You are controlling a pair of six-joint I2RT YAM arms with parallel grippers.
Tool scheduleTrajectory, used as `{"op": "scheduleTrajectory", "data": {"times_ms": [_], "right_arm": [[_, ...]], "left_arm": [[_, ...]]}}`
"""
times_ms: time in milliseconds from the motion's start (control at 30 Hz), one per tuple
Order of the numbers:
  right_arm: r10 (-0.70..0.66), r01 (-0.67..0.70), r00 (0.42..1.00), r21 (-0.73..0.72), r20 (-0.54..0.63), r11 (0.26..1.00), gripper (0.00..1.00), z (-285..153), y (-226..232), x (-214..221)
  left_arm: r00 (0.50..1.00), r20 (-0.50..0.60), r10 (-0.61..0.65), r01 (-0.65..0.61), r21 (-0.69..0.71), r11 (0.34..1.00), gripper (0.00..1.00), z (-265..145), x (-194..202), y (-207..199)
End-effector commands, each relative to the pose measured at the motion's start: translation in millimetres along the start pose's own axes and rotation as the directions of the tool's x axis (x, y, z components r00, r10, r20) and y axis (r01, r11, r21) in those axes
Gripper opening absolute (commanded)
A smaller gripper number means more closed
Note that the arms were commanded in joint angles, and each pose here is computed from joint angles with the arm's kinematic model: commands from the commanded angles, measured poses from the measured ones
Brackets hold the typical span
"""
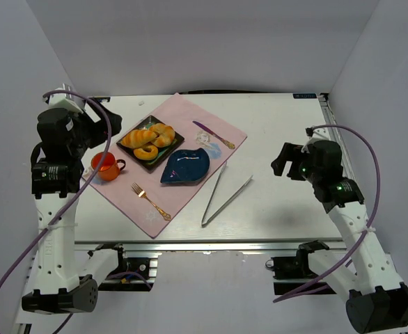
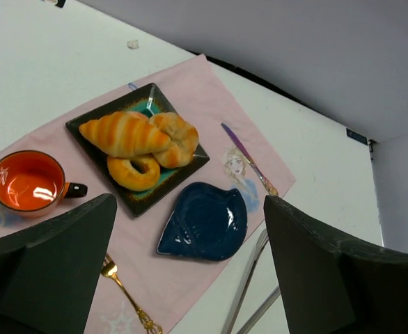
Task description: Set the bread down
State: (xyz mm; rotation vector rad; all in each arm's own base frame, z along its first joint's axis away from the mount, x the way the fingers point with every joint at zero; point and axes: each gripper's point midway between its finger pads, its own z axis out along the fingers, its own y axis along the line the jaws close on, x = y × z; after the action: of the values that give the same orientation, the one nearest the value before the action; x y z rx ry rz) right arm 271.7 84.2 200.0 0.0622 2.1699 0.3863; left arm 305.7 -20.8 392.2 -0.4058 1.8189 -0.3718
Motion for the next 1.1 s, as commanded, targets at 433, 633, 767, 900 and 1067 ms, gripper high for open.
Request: {"op": "scheduleTrajectory", "data": {"times_ms": [433,633,767,900,1067], "right_arm": [[0.258,-0.257,0.966,-0.035,0.013,0.966,0.89,-17,25,-24],[0.418,-0.406,0.901,0.119,-0.115,0.906,0.89,7,49,35],[0.458,-0.41,0.871,0.25,-0.179,0.877,0.89,21,84,71],[0.501,-0.413,0.84,0.353,-0.209,0.84,0.89,36,117,105],[0.51,-0.383,0.831,0.439,-0.22,0.813,0.89,54,143,140]], "left_arm": [[0.996,-0.08,0.043,-0.045,-0.013,0.999,0.98,6,33,15],[0.995,-0.089,0.05,-0.051,-0.015,0.999,0.98,7,37,17],[0.992,-0.103,0.067,-0.07,-0.026,0.997,0.98,6,41,21],[0.992,-0.104,0.072,-0.076,-0.032,0.997,0.98,5,44,24],[0.99,-0.121,0.074,-0.077,-0.024,0.997,0.98,5,50,24]]}}
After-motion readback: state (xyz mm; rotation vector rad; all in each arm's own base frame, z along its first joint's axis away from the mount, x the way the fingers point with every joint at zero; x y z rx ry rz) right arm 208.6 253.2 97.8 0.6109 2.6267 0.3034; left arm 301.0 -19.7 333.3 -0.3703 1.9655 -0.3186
